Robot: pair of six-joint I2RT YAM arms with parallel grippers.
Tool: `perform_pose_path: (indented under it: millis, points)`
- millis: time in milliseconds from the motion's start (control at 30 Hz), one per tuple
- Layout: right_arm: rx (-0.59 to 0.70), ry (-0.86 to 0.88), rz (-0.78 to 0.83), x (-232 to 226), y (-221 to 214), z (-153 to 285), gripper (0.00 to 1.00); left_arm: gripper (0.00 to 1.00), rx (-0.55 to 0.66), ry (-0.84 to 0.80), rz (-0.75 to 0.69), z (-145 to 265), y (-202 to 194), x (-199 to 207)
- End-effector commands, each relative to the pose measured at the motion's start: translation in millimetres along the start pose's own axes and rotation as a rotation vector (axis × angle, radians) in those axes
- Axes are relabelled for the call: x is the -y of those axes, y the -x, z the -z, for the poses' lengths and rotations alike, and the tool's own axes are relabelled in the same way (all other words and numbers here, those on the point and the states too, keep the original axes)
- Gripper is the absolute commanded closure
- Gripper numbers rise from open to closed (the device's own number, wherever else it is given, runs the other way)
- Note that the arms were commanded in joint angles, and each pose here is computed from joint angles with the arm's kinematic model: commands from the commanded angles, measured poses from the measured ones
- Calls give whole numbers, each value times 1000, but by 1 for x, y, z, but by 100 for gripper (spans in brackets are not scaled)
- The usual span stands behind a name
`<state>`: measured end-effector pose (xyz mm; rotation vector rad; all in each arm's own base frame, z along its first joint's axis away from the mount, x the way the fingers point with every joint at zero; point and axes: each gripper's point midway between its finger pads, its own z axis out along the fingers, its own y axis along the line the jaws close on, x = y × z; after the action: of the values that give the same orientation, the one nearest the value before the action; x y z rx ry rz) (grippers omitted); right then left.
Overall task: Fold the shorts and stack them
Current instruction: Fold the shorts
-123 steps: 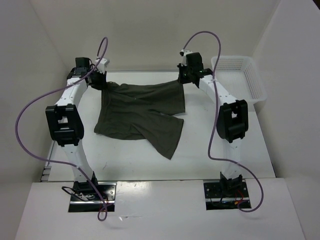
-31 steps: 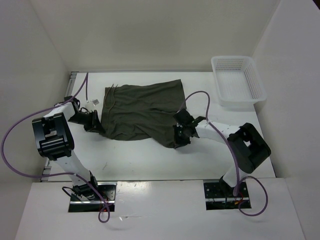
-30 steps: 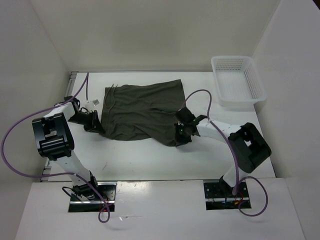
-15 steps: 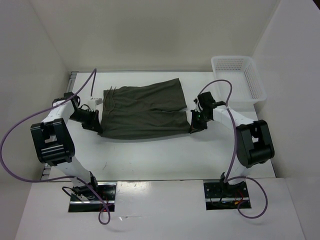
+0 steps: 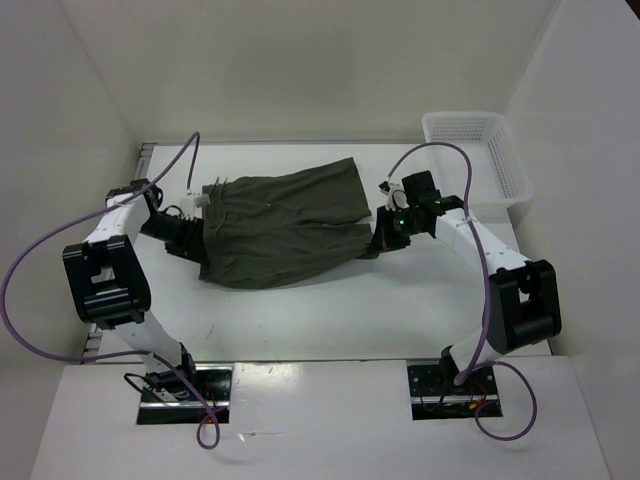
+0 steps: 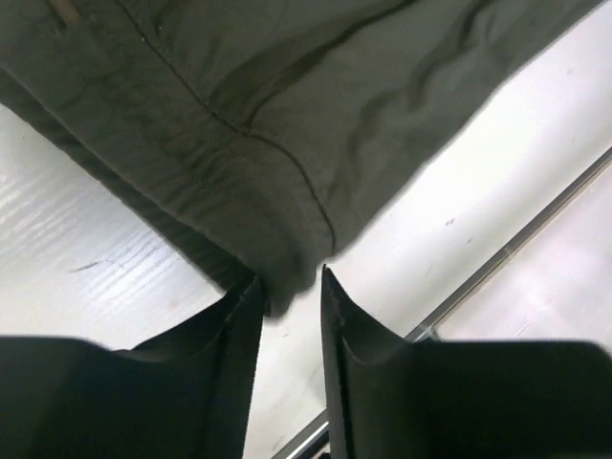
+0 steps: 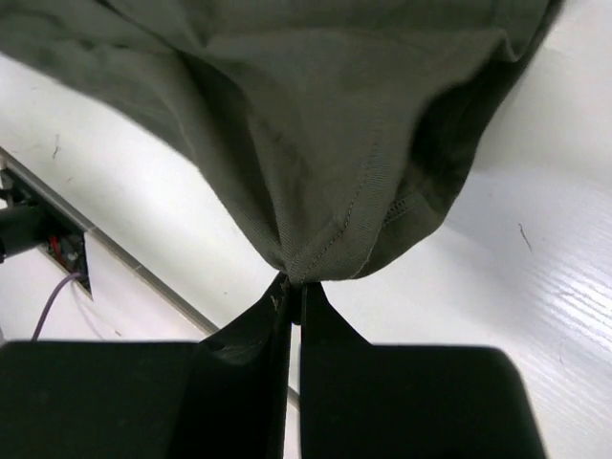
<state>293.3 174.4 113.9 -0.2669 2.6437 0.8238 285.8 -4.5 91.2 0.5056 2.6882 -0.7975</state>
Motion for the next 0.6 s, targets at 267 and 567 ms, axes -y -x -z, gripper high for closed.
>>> perform_pose_path:
  millis: [267,567]
  points:
    - [34,15,46,-5,-10,2,100,20,-120,27,52,-24,-36,-4]
    - [49,9,44,-3,-10,1,100,8,-198,81,115,-49,-44,-8]
